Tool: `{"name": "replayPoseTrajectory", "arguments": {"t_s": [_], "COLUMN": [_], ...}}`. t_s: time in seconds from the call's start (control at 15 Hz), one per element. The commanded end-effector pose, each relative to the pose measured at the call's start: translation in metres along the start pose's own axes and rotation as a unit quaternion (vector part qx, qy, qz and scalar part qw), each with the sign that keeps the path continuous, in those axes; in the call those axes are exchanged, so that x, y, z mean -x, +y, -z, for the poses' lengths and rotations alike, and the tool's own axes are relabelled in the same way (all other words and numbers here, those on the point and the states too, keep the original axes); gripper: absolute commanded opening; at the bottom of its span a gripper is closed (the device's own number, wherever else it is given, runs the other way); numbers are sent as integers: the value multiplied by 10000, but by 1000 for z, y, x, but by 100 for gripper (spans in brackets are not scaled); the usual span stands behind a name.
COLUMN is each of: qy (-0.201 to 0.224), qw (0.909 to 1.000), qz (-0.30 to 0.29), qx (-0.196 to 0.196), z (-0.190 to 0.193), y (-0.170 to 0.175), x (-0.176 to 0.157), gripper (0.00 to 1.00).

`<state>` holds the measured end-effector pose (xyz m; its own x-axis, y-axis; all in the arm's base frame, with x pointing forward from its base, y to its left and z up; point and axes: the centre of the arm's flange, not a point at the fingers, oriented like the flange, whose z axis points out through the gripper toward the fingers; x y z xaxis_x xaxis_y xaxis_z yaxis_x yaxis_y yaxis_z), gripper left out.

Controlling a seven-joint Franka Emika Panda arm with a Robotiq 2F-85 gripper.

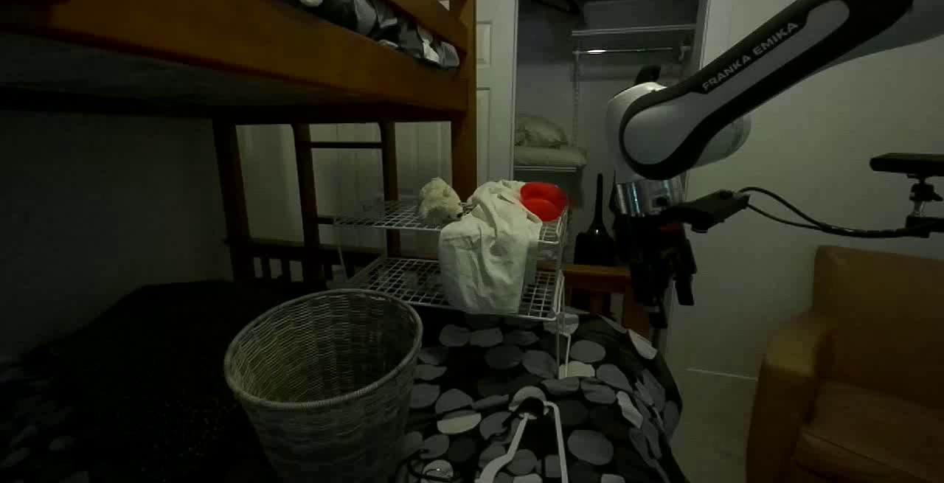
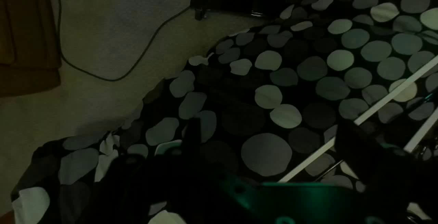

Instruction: Pick up the gray basket and move it a little to the left

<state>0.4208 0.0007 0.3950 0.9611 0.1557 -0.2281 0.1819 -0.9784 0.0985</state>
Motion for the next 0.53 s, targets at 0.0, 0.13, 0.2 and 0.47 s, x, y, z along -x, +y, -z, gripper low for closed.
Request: {"name": "replayPoseTrajectory", "arguments": {"t_s": [0.0,0.13,0.2,0.47], "qy": [-4,-11,-12,334], "qw": [10000,10000,10000,9986], "qz": [1,1,2,-383], "qx": [-1,-2,-2,-171], "z": [0,-1,-1,8], "y": [0,0,0,-16], "x": [0,0,0,-23], "gripper": [100,100,100,100]}}
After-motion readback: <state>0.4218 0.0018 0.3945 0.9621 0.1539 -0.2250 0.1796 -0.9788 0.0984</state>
